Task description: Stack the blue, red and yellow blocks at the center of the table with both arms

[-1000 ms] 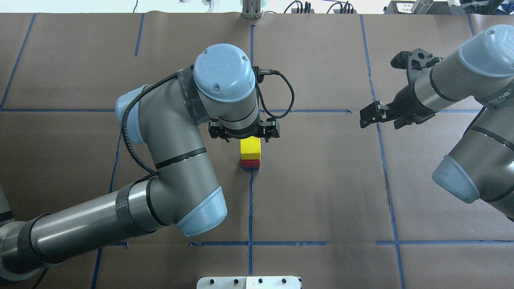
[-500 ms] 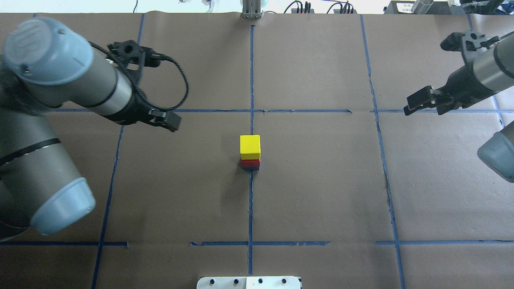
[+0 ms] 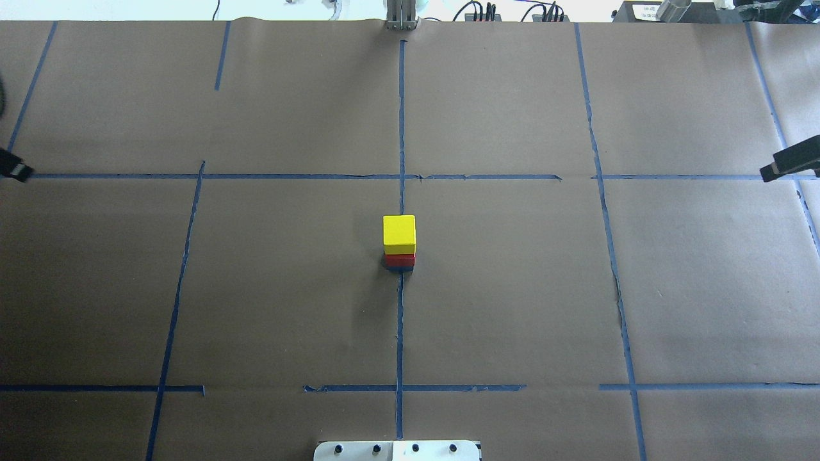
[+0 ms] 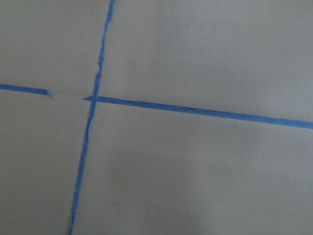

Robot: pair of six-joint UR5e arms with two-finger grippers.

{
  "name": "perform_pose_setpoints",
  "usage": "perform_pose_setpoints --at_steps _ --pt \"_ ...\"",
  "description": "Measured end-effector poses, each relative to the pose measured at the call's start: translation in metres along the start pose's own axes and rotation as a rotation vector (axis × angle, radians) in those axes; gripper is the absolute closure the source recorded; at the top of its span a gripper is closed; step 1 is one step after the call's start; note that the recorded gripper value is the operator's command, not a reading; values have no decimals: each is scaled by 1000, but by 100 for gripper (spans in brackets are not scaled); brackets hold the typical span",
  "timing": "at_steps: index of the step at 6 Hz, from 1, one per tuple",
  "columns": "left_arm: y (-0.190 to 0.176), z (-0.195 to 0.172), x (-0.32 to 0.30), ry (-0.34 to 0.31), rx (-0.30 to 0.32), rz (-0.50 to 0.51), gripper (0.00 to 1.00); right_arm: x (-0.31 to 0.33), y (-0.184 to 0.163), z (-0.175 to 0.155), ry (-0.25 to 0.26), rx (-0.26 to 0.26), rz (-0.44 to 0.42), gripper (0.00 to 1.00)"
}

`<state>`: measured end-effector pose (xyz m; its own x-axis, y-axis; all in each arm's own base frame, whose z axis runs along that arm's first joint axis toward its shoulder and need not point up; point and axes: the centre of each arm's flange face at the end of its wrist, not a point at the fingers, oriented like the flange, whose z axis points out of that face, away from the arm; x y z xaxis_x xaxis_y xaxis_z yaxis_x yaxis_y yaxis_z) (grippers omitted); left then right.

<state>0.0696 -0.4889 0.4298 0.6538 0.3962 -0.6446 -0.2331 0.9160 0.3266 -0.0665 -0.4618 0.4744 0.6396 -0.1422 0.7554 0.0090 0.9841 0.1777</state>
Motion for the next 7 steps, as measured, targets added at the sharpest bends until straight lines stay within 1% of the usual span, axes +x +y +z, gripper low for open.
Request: perform_pose_setpoints --at_steps 1,2,3,4,6,7 --pt "37 2 -100 16 -18 -52 0 34 18 -6 18 -10 -18 0" --pt "76 12 -167 29 -38 -115 0 62 36 -8 34 -36 -21 0" --pt "101 27 -202 42 -63 -167 0 85 56 -7 44 -63 -8 0" --pt "114 36 -218 49 -79 -202 0 99 73 -7 49 -76 9 0" --pt "128 45 -229 56 -93 -224 0 118 87 3 56 -103 23 0" --pt "137 49 -230 54 -86 -216 0 137 90 8 58 -114 0 0"
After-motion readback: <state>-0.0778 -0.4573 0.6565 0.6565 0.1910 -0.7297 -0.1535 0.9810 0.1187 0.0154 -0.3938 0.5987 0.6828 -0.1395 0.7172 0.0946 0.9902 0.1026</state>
